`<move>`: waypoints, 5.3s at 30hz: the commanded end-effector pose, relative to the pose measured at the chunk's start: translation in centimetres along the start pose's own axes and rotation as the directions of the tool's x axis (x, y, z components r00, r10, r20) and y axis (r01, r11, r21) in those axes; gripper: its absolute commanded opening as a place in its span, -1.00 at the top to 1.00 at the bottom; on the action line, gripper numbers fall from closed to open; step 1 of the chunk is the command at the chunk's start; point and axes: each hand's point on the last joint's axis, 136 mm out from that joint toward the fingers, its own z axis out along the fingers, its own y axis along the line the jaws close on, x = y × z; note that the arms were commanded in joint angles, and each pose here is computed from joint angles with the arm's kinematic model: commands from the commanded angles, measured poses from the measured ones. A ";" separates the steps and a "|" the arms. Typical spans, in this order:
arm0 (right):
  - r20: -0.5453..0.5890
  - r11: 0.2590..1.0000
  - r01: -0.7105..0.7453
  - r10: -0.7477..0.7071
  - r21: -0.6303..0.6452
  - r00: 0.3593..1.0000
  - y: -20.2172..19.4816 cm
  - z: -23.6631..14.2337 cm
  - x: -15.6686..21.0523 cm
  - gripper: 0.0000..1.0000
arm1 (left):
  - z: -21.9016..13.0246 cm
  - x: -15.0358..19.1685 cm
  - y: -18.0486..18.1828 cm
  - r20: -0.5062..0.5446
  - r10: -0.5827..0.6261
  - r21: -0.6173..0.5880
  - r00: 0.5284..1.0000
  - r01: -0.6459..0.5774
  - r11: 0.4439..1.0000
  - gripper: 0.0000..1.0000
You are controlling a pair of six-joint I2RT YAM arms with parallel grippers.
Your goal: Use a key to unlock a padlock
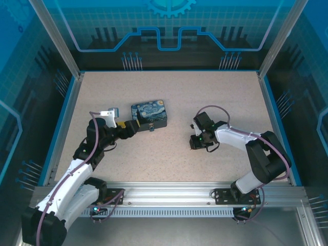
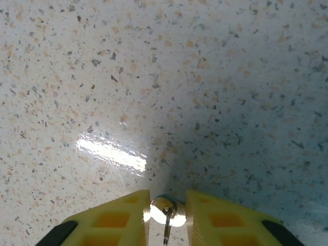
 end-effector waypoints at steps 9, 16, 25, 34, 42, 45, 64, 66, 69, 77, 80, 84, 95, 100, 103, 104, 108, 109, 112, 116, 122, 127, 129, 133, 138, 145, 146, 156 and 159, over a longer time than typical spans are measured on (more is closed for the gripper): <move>-0.005 0.993 0.119 -0.119 0.022 0.993 1.2 -1.6 -0.5 0.28 | -0.4 -0.9 -1.0 0.028 0.038 0.031 0.999 -0.039 0.999 -0.76; -0.016 0.967 0.214 -0.214 0.135 0.977 1.9 -2.8 -1.5 0.21 | -0.7 -0.9 -0.7 0.033 0.062 0.003 0.998 -0.062 0.998 -0.76; -0.096 0.981 0.188 -0.183 0.047 0.978 2.9 0.8 -1.1 0.00 | -1.0 -0.7 -0.6 0.033 0.061 0.002 0.998 -0.061 0.998 -0.77; -0.160 0.989 0.124 -0.111 0.079 0.981 1.9 0.6 1.2 -0.01 | -1.1 -0.8 -0.6 0.036 0.070 -0.003 0.997 -0.070 0.998 -0.77; -0.200 0.989 0.109 -0.087 0.103 0.976 1.5 0.0 3.4 0.02 | -1.2 -0.8 -0.6 0.034 0.084 -0.011 0.996 -0.083 0.996 -0.77; -0.209 0.987 0.114 -0.088 0.116 0.974 1.5 0.1 4.0 0.04 | -1.2 -0.9 -0.5 0.033 0.087 -0.013 0.996 -0.087 0.996 -0.77; -0.275 0.973 0.166 -0.119 0.158 0.954 2.0 1.7 4.9 0.45 | -1.4 -1.0 -0.7 0.032 0.092 -0.012 0.995 -0.091 0.996 -0.78; -0.287 0.973 0.166 -0.115 0.162 0.951 1.8 1.8 5.2 0.49 | -1.4 -1.0 -0.8 0.032 0.094 -0.013 0.995 -0.093 0.996 -0.78; -0.292 0.971 0.170 -0.115 0.171 0.949 1.7 1.7 5.2 0.61 | -1.5 -1.1 -0.8 0.032 0.098 -0.014 0.995 -0.097 0.995 -0.78; -0.245 0.969 0.179 -0.134 0.169 0.960 1.8 0.8 4.2 0.98 | -1.5 -1.2 -0.8 0.030 0.097 -0.018 0.995 -0.096 0.995 -0.77; -0.223 0.973 0.175 -0.139 0.152 0.965 1.9 0.5 3.8 1.00 | -1.6 -1.2 -0.9 0.029 0.097 -0.015 0.995 -0.096 0.995 -0.77; -0.192 0.979 0.164 -0.138 0.124 0.972 2.3 0.0 3.3 1.00 | -1.6 -1.3 -1.1 0.028 0.096 -0.007 0.995 -0.096 0.995 -0.77; -0.091 0.995 0.099 -0.095 0.035 0.991 2.7 -1.6 1.9 1.00 | -1.6 -1.1 -1.6 0.018 0.075 0.021 0.997 -0.075 0.997 -0.77; -0.109 0.996 0.080 -0.076 0.031 0.991 1.9 -1.4 2.9 1.00 | -1.6 -1.1 -1.7 0.016 0.070 0.024 0.997 -0.070 0.997 -0.77; -0.112 0.996 0.081 -0.076 0.034 0.991 1.8 -1.5 3.0 1.00 | -1.5 -1.1 -1.8 0.016 0.072 0.028 0.997 -0.072 0.997 -0.77; -0.100 0.996 0.079 -0.075 0.033 0.992 1.9 -1.6 2.8 1.00 | -1.5 -1.1 -1.9 0.016 0.072 0.030 0.997 -0.072 0.997 -0.77; -0.006 0.995 0.099 -0.099 -0.022 0.995 2.9 -2.7 1.5 1.00 | -1.2 -0.9 -3.0 -0.004 0.040 0.089 0.999 -0.039 0.995 -0.76; 0.025 0.993 0.110 -0.109 -0.042 0.994 3.3 -3.1 1.2 1.00 | -1.0 -0.8 -3.5 -0.016 0.020 0.117 1.000 -0.018 0.993 -0.75; 0.121 0.987 0.140 -0.129 -0.083 0.984 4.3 -4.2 0.0 1.00 | -0.4 -0.4 -5.0 -0.079 -0.052 0.167 0.996 0.064 0.984 -0.67; 0.269 0.968 0.225 -0.188 -0.115 0.945 6.2 -6.3 -1.8 1.00 | 0.5 0.6 -7.1 -0.183 -0.108 0.183 0.977 0.142 0.973 -0.57; 0.487 0.925 0.380 -0.333 0.002 0.807 8.4 -9.9 -4.4 1.00 | 2.1 1.6 -9.3 -0.287 -0.250 0.125 0.925 0.295 0.947 -0.51; 0.593 0.875 0.454 -0.458 0.169 0.662 9.6 -12.3 -5.9 1.00 | 3.8 1.5 -10.2 -0.316 -0.376 0.065 0.871 0.415 0.907 -0.41; 0.616 0.846 0.477 -0.511 0.237 0.600 10.2 -13.2 -6.3 1.00 | 4.3 1.5 -10.3 -0.322 -0.440 0.043 0.838 0.477 0.878 -0.32; 0.620 0.792 0.503 -0.596 0.347 0.510 11.2 -14.2 -6.7 1.00 | 5.2 1.8 -11.1 -0.337 -0.520 0.031 0.785 0.561 0.827 -0.18; 0.627 0.746 0.537 -0.645 0.394 0.436 12.7 -14.9 -6.8 1.00 | 6.3 2.8 -12.9 -0.386 -0.541 0.032 0.747 0.597 0.801 -0.14; 0.607 0.709 0.566 -0.684 0.422 0.405 13.4 -14.7 -6.5 1.00 | 7.8 5.0 -13.8 -0.435 -0.570 -0.024 0.697 0.624 0.781 -0.01; 0.606 0.706 0.569 -0.687 0.422 0.402 13.5 -14.6 -6.4 1.00 | 8.0 5.3 -13.9 -0.441 -0.573 -0.027 0.691 0.628 0.778 -0.01; 0.590 0.688 0.583 -0.705 0.432 0.394 13.7 -14.4 -6.3 1.00 | 9.0 6.2 -15.1 -0.471 -0.557 -0.018 0.684 0.623 0.782 0.31; 0.589 0.687 0.583 -0.706 0.434 0.394 13.7 -14.4 -6.4 1.00 | 9.1 6.2 -15.2 -0.473 -0.554 -0.016 0.685 0.622 0.783 0.42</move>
